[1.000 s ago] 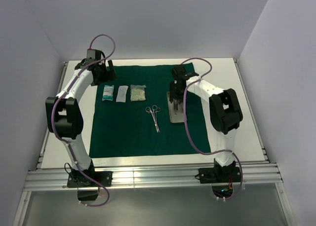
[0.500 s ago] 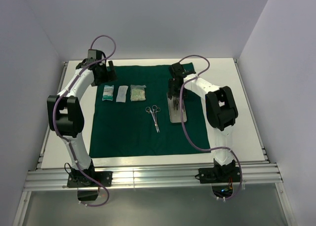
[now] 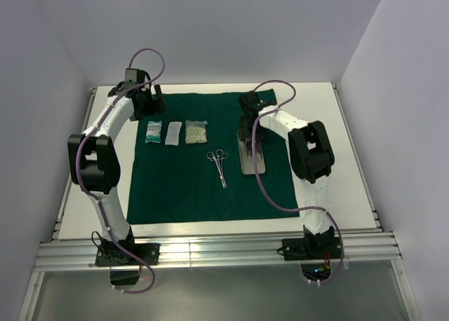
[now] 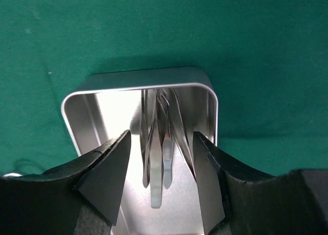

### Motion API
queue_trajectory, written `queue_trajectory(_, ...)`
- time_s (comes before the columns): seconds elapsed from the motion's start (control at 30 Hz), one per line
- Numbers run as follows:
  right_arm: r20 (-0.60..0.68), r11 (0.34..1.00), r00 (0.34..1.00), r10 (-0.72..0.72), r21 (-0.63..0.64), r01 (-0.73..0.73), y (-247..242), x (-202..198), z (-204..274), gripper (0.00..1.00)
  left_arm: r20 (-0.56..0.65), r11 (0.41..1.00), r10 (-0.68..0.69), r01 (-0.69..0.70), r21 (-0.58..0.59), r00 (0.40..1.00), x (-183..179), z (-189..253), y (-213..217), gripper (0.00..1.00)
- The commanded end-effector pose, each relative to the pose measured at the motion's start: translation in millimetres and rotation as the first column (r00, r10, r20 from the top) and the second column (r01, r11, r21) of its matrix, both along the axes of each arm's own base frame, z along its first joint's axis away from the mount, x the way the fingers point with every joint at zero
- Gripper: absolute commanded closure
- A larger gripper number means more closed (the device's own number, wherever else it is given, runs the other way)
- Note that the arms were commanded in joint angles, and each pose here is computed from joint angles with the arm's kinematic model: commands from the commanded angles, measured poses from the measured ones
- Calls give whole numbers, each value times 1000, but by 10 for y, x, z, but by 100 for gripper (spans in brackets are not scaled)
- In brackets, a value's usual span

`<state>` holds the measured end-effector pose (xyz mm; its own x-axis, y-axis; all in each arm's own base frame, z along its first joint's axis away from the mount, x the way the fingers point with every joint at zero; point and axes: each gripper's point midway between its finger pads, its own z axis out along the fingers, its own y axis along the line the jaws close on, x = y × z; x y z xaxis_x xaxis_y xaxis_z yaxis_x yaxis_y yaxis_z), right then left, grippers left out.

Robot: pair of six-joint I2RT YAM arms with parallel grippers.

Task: Open and lay out the surgical kit

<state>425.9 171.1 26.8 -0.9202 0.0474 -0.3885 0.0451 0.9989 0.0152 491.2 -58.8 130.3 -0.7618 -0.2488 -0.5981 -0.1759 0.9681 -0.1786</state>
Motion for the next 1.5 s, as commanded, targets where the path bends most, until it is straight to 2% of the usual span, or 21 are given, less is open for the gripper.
queue_trajectory(0.0, 23, 1000, 1000, -12, -15, 13, -16, 92, 56, 41, 34, 1000, -16, 16, 9, 999, 95, 148, -20, 3)
queue_trajectory(0.2, -19, 1000, 1000, -14, -7, 14, 3, 11, -62, 41, 27, 1000, -19, 19, 14, 999, 97, 126, -15, 3)
queue_trajectory(0.27, -38, 1000, 999, -16, -4, 15, 3, -34, -102, 44, 28, 1000, -17, 17, 14, 999, 101, 132, -14, 3)
queue_trajectory(0.37, -50, 1000, 999, -20, 6, 20, 6, -72, -108, 53, 30, 1000, -16, 16, 15, 999, 105, 133, -11, 3)
queue_trajectory(0.7, -49, 999, 998, -39, 17, 40, -45, -77, -48, 93, 29, 1000, -10, 9, 20, 1000, 96, 131, 3, 3)
queue_trajectory(0.8, -33, 999, 999, -41, 28, 42, -51, -68, 54, 100, 34, 1000, -11, 11, 20, 999, 106, 140, 2, 4)
queue_trajectory(1.47, 28, 991, 999, -34, 130, 30, 30, -147, 611, 100, 14, 1000, -25, 25, 15, 1000, 106, 67, -28, 4)
